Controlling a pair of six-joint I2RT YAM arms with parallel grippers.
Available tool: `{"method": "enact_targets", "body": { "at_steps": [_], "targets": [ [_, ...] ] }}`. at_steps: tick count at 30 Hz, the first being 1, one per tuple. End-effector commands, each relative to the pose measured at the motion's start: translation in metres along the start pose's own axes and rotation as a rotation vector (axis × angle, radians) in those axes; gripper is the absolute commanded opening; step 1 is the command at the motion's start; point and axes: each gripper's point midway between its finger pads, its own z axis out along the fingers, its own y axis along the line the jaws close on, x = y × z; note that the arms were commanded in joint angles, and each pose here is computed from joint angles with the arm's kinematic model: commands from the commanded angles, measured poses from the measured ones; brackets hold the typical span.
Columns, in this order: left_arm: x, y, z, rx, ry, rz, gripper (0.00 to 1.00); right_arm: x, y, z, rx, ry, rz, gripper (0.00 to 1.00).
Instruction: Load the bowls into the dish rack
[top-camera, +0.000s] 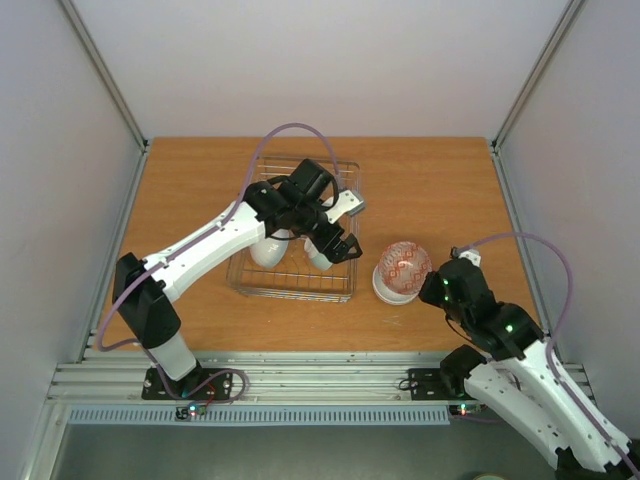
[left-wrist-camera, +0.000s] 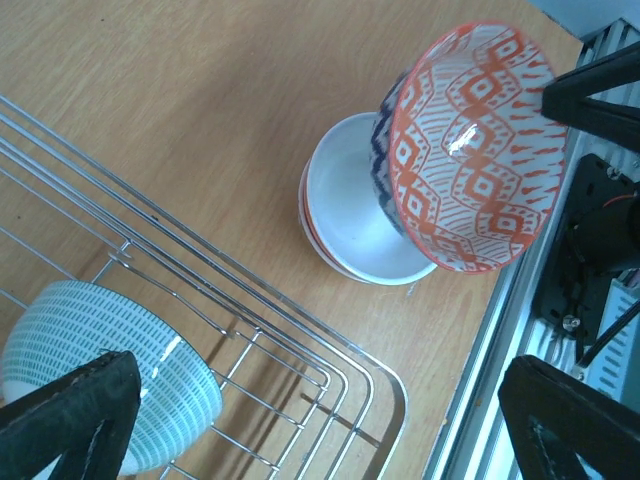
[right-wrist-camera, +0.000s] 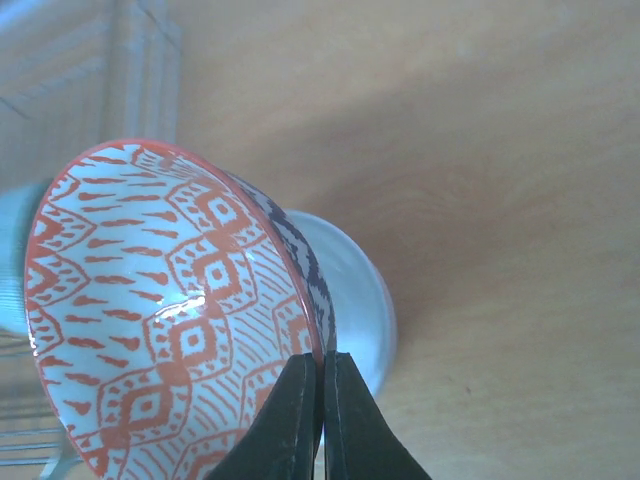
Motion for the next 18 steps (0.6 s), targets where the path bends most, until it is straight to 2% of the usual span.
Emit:
{"method": "enact_targets", "body": {
  "at_steps": [1, 5, 10, 18],
  "targets": [
    [-0.019, -0.023, -0.04, 0.036, -0.079, 0.098, 0.99, -0.041, 0.035, -0.038, -0.228, -0.195, -0.036, 0.01],
    [-0.016, -0.038, -0.059, 0.099, -0.1, 0.146, 0.99, -0.049, 0.052, -0.051, -0.337, -0.251, -0.068, 0.01],
    [-0.022, -0.048, -0.08, 0.222, -0.155, 0.122, 0.99, -0.05, 0.087, -0.054, -0.51, -0.252, -0.105, 0.01],
    [-0.022, -0.013, -0.096, 0.113, -0.225, 0.055, 0.99, -0.048, 0.132, -0.064, -0.74, -0.236, -0.154, 0.01]
  ]
}}
